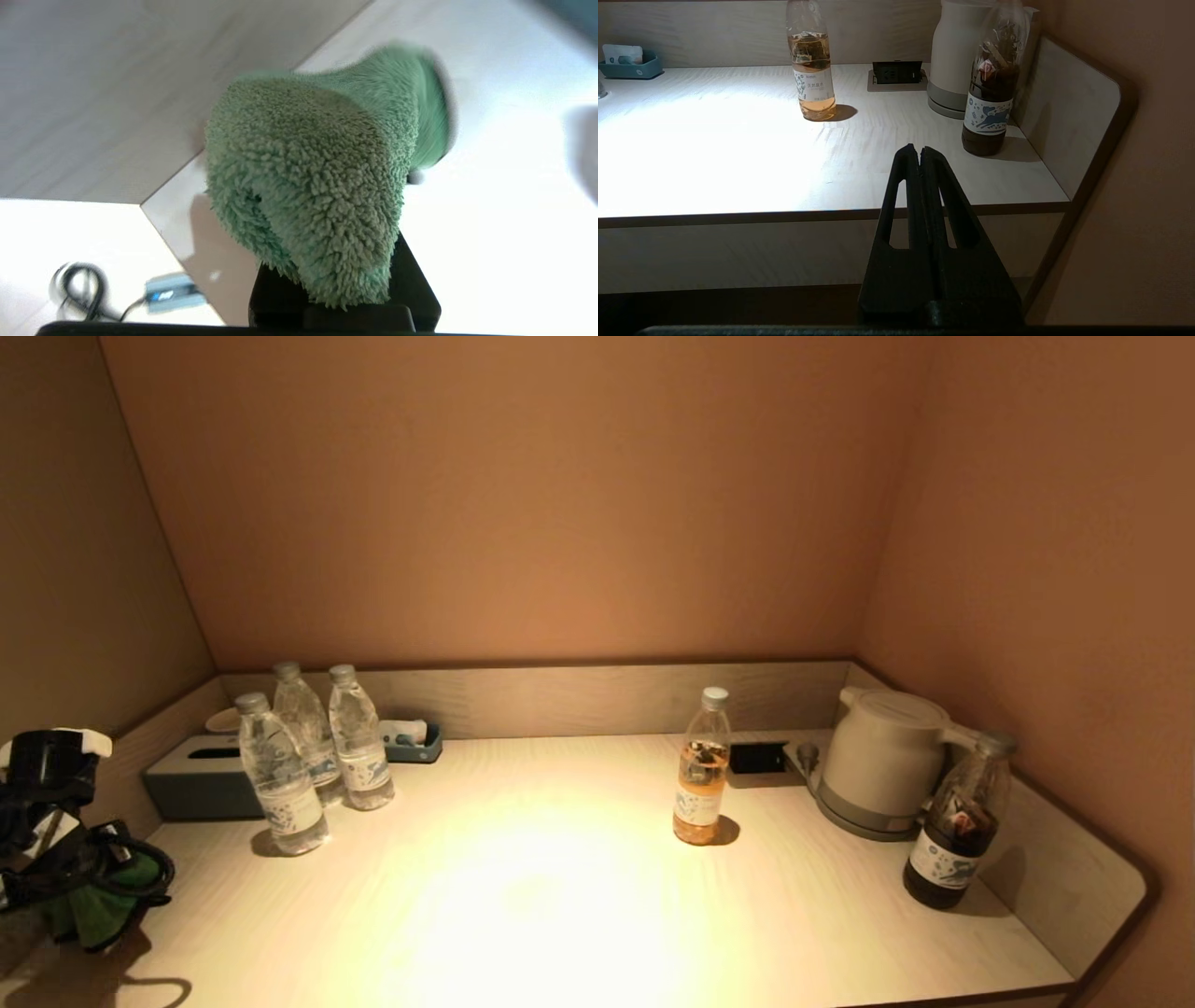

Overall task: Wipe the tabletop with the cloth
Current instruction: Pick up the tablecloth, then sweep the stains on the table

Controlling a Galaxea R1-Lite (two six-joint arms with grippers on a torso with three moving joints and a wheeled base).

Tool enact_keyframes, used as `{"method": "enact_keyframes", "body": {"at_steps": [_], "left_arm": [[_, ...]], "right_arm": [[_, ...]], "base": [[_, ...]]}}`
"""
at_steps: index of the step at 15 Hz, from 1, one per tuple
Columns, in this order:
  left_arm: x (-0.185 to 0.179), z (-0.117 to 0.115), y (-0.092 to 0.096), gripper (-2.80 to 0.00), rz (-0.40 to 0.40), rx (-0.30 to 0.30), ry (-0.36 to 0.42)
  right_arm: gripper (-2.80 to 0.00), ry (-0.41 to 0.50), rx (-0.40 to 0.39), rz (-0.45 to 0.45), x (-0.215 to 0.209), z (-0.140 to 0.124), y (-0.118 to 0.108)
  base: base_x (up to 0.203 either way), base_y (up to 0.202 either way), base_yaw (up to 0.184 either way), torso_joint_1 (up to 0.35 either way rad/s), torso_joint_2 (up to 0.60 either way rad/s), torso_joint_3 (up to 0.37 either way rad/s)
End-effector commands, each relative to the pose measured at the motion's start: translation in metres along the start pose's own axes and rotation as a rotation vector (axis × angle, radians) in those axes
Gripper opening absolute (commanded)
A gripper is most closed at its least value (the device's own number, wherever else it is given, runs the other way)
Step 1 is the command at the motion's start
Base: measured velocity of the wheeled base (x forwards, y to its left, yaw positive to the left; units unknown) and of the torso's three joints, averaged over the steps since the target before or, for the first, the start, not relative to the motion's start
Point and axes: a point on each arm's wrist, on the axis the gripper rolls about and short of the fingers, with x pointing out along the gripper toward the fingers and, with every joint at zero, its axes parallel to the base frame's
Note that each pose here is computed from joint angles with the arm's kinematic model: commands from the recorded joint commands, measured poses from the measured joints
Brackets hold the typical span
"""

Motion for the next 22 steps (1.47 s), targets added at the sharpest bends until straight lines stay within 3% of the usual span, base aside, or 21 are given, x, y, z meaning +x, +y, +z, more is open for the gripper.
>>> {"method": "enact_keyframes", "body": {"at_steps": [1,4,6,9,12,14,17,20,22], "left_arm": [[-0.06,0.016,0.007,-2.8,-0.106,-0.033,-0.122],[-0.146,0.015,0.01,-2.8,-0.333,-0.011,-0.251],[-0.2,-0.003,0.007,-2.8,-0.534,0.065,-0.295],[-0.246,-0.042,0.007,-2.8,-0.838,0.238,-0.28],[-0.258,-0.068,0.003,-2.8,-1.105,0.384,-0.203],[-0.253,-0.077,-0.008,-2.8,-1.157,0.466,-0.168],[-0.225,-0.098,-0.053,-2.8,-1.187,0.633,-0.144],[-0.193,-0.12,-0.099,-2.8,-1.205,0.694,-0.149],[-0.177,-0.132,-0.122,-2.8,-1.228,0.689,-0.186]], "right_arm": [[-2.8,0.001,0.0,0.001,0.0,0.0,0.0],[-2.8,0.001,0.001,0.001,0.0,0.0,0.0],[-2.8,0.001,0.0,0.001,0.0,0.0,0.0],[-2.8,0.001,0.0,0.001,0.0,0.0,0.0],[-2.8,0.001,0.0,0.001,0.0,0.0,0.0],[-2.8,0.001,0.0,0.001,0.0,0.0,0.0],[-2.8,0.001,0.001,0.001,0.0,0.0,0.0],[-2.8,0.001,0.0,0.001,0.0,0.0,0.0],[-2.8,0.001,0.0,0.001,0.0,0.0,0.0]], "base": [[0.0,0.0,0.0,0.0,0.0,0.0],[0.0,0.0,0.0,0.0,0.0,0.0],[0.0,0.0,0.0,0.0,0.0,0.0],[0.0,0.0,0.0,0.0,0.0,0.0],[0.0,0.0,0.0,0.0,0.0,0.0],[0.0,0.0,0.0,0.0,0.0,0.0],[0.0,0.0,0.0,0.0,0.0,0.0],[0.0,0.0,0.0,0.0,0.0,0.0],[0.0,0.0,0.0,0.0,0.0,0.0]]}}
